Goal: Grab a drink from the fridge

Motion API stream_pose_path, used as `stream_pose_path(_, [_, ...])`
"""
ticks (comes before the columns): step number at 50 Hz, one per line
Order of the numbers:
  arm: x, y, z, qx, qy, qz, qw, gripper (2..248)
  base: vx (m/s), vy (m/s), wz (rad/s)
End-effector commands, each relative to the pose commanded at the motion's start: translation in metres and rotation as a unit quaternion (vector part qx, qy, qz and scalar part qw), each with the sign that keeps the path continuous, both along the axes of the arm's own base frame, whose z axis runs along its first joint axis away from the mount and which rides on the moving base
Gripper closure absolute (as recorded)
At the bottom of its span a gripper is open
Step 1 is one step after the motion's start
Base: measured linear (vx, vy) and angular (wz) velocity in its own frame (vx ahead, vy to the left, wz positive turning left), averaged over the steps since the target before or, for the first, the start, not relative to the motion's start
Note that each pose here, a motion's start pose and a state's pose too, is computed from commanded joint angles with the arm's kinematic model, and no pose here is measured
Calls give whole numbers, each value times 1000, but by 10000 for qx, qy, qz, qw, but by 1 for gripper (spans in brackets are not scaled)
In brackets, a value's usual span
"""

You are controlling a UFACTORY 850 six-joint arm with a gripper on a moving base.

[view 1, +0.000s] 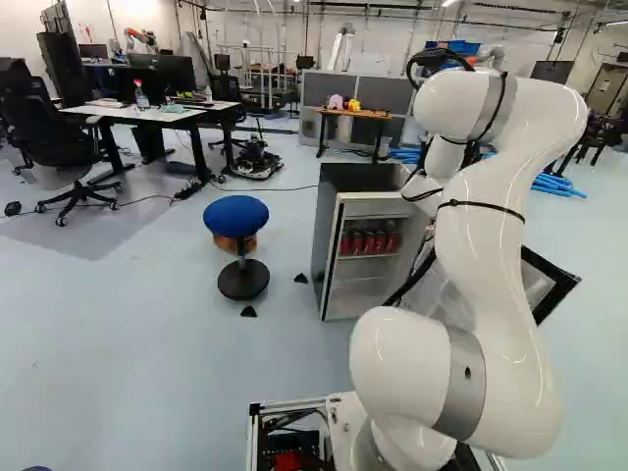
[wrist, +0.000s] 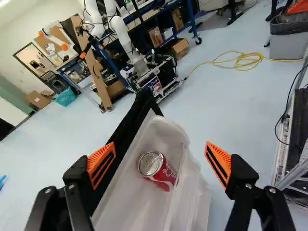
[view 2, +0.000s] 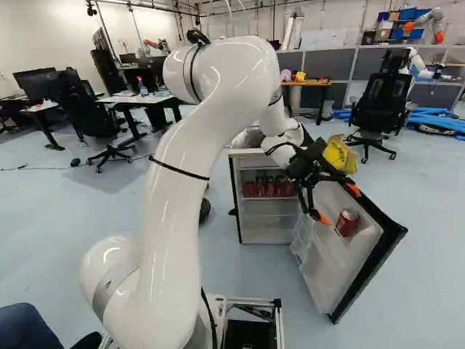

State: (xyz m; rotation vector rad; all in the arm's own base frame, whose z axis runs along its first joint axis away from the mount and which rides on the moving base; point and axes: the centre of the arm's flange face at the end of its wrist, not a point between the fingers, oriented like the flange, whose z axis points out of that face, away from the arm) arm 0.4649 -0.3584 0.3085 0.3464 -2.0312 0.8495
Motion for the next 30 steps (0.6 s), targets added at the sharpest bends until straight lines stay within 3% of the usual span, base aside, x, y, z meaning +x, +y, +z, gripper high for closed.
stream_pose_path(6, [3,-14,2,-94,-33,32,9999,3,0,0,0])
stream_pose_path(30, [-2,-12,6,-298,220,635,9973,3,0,0,0])
